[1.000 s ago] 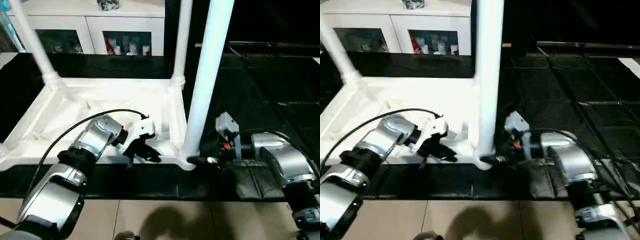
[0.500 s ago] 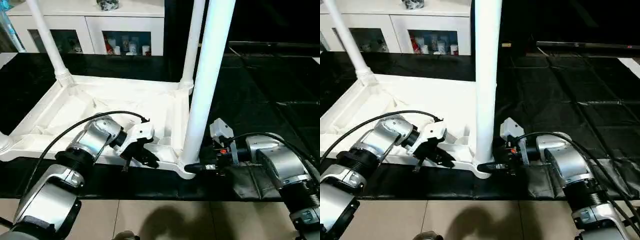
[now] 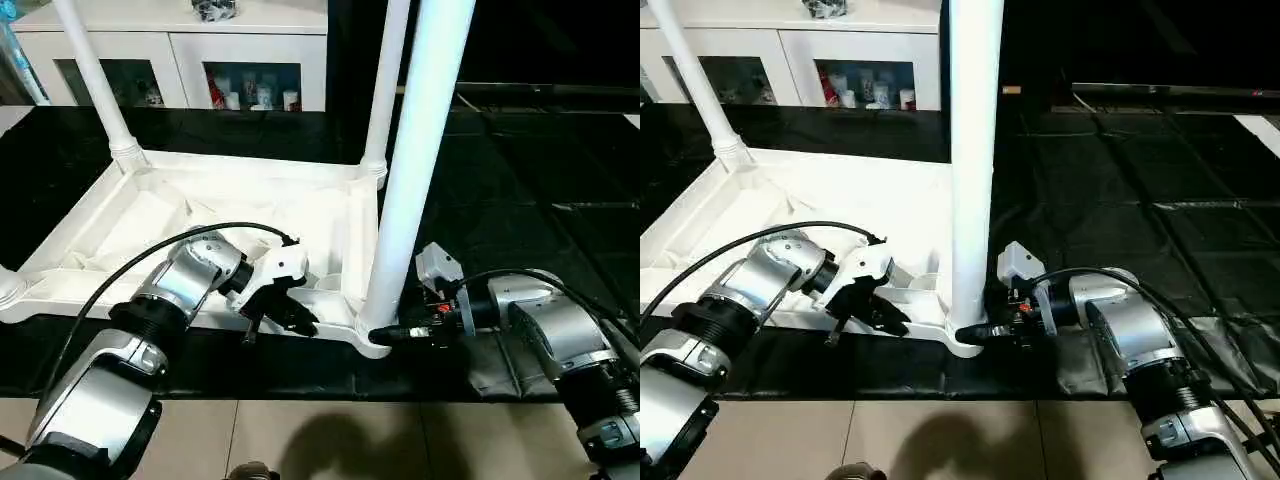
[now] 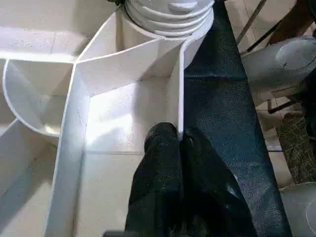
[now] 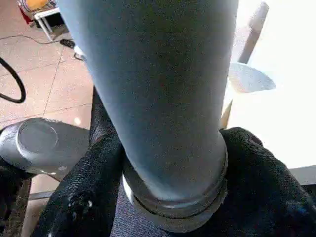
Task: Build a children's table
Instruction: Rotate leg to tighten
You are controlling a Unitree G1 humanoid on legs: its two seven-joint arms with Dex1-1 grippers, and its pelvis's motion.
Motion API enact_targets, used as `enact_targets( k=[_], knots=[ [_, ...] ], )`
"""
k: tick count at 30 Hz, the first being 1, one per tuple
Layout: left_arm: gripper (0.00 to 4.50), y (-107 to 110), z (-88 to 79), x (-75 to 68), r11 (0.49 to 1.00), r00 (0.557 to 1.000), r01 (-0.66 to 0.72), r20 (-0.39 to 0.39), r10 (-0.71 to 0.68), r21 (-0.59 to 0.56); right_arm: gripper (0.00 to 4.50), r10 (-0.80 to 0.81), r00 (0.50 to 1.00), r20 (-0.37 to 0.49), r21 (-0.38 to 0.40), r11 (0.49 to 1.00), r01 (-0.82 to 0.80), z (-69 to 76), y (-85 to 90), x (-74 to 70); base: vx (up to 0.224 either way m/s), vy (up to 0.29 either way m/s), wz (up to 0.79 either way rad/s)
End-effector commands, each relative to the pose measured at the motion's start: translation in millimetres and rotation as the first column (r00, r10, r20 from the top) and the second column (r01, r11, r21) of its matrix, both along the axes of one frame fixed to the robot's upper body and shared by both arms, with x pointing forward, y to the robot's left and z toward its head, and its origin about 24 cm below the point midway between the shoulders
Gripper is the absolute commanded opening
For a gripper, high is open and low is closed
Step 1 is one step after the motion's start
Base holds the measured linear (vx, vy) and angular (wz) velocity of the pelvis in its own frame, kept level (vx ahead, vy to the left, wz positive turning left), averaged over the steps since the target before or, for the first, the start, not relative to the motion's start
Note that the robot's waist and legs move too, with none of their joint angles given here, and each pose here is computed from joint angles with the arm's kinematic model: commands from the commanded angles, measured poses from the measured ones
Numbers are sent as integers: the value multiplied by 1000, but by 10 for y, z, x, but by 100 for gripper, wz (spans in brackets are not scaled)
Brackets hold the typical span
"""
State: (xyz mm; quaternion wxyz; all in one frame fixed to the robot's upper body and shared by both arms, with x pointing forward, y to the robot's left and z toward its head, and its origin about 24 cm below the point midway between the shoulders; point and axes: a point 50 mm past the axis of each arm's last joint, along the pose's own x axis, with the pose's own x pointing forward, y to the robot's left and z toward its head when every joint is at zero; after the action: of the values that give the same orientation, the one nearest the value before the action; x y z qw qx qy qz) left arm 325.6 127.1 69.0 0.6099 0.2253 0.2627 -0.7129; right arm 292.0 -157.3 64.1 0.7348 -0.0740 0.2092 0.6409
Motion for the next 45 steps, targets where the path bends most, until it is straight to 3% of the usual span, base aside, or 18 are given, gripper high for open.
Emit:
enact_targets(
  k=[1, 6, 9, 13, 18, 19, 21, 25, 26, 30, 35, 40, 43, 45],
  knots=[
    [0, -70, 37, -25, 998, 998, 64, 4, -64, -2, 269, 19, 999, 26, 8, 1000, -19, 57, 29, 25, 0, 0, 0],
    [0, -129, 40, 2, 998, 1000, -13, -11, 13, -53, 266, 1, 999, 37, 21, 1000, -1, 34, 57, 10, 0, 0, 0],
    [0, -233, 47, 62, 985, 991, -137, -8, 137, -105, 266, -149, 986, 80, 33, 989, 147, -21, 146, 82, 0, 0, 0],
    [0, -362, 53, 136, 949, 959, -282, -10, 283, -141, 265, -336, 938, 84, 34, 942, 334, -134, 326, 162, 0, 0, 0],
    [0, -563, 90, 240, 877, 893, -444, -8, 450, -183, 265, -545, 835, 72, 17, 838, 545, -241, 546, 287, 0, 0, 0],
    [0, -563, 90, 240, 877, 893, -444, -8, 450, -183, 265, -545, 835, 72, 17, 838, 545, -241, 546, 287, 0, 0, 0],
    [0, -672, 117, 307, 816, 834, -539, 4, 551, -209, 265, -633, 769, 83, 11, 772, 635, -249, 663, 365, 0, 0, 0],
    [0, -759, 160, 350, 768, 790, -595, 5, 613, -235, 265, -670, 732, 123, 16, 739, 673, -215, 793, 424, 0, 0, 0],
    [0, -766, 168, 353, 765, 786, -599, 6, 618, -238, 300, -666, 734, 132, 25, 743, 669, -204, 812, 429, 0, 0, 0],
    [0, -720, 166, 345, 783, 800, -579, 28, 600, -227, 338, -656, 748, 104, 63, 755, 653, -178, 839, 419, 0, 0, 0],
    [0, -614, 133, 326, 810, 823, -550, 34, 567, -205, 383, -637, 765, 94, 102, 771, 629, -140, 726, 398, 0, 0, 0],
    [0, -451, 76, 251, 883, 891, -441, 37, 452, -157, 424, -591, 799, 111, 144, 805, 575, -78, 440, 352, 0, 0, 0],
    [0, -416, 69, 236, 900, 906, -411, 44, 421, -144, 447, -575, 809, 117, 149, 816, 558, -59, 374, 344, 0, 0, 0],
    [0, -351, 62, 207, 935, 937, -335, 59, 343, -119, 447, -513, 849, 125, 149, 856, 495, -21, 263, 309, 0, 0, 0]
  ],
)
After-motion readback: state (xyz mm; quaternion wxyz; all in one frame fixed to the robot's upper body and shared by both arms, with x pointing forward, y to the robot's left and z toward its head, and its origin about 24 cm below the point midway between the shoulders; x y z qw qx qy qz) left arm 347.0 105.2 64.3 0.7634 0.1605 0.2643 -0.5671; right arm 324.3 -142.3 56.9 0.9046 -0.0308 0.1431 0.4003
